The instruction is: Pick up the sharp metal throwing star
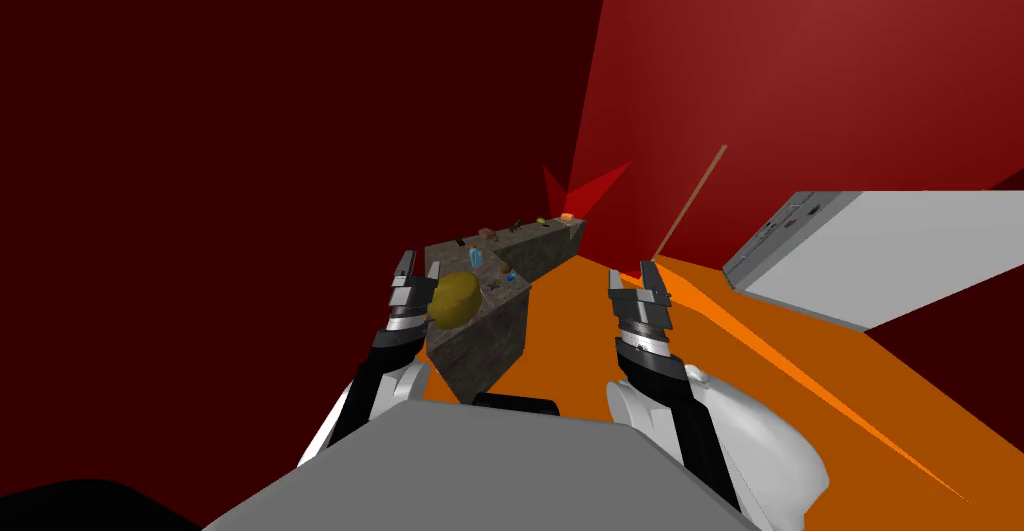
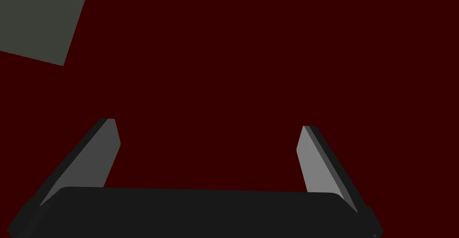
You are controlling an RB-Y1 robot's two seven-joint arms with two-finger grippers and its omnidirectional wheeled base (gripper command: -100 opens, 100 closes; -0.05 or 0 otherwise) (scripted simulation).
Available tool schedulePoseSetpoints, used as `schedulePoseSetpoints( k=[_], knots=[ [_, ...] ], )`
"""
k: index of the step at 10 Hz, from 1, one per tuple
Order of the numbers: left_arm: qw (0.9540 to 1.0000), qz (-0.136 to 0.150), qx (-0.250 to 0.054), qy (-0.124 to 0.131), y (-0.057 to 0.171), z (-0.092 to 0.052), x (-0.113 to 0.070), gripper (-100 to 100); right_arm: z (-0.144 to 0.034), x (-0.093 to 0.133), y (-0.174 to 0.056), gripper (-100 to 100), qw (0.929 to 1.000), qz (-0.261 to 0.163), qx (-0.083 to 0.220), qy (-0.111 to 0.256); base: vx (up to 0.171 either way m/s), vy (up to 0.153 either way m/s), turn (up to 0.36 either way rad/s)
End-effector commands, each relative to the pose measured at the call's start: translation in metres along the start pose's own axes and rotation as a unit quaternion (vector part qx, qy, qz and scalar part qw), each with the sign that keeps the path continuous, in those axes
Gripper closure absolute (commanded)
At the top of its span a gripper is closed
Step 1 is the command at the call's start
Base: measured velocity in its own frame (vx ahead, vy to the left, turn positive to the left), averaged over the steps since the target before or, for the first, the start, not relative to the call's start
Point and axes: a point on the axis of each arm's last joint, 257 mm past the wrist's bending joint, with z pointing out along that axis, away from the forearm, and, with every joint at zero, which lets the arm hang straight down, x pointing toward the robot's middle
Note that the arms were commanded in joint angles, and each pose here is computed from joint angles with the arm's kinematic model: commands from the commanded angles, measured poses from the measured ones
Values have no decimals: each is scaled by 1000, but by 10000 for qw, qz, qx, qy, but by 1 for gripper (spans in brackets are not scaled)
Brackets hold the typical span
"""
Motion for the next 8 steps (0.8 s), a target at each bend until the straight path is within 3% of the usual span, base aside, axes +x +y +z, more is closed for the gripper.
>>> schedulePoseSetpoints(
  k=[1, 8],
  knots=[
    [9997, 127, -112, 170, 5, 1, 2, -100, 0, 0, 0, 0, 10000, 0, 0, 0, 4, -24, -52],
    [9940, 669, -771, 400, 32, 5, -10, -100, 0, 0, 0, 0, 10000, 0, 0, 0, 10, -45, -69]
  ],
)
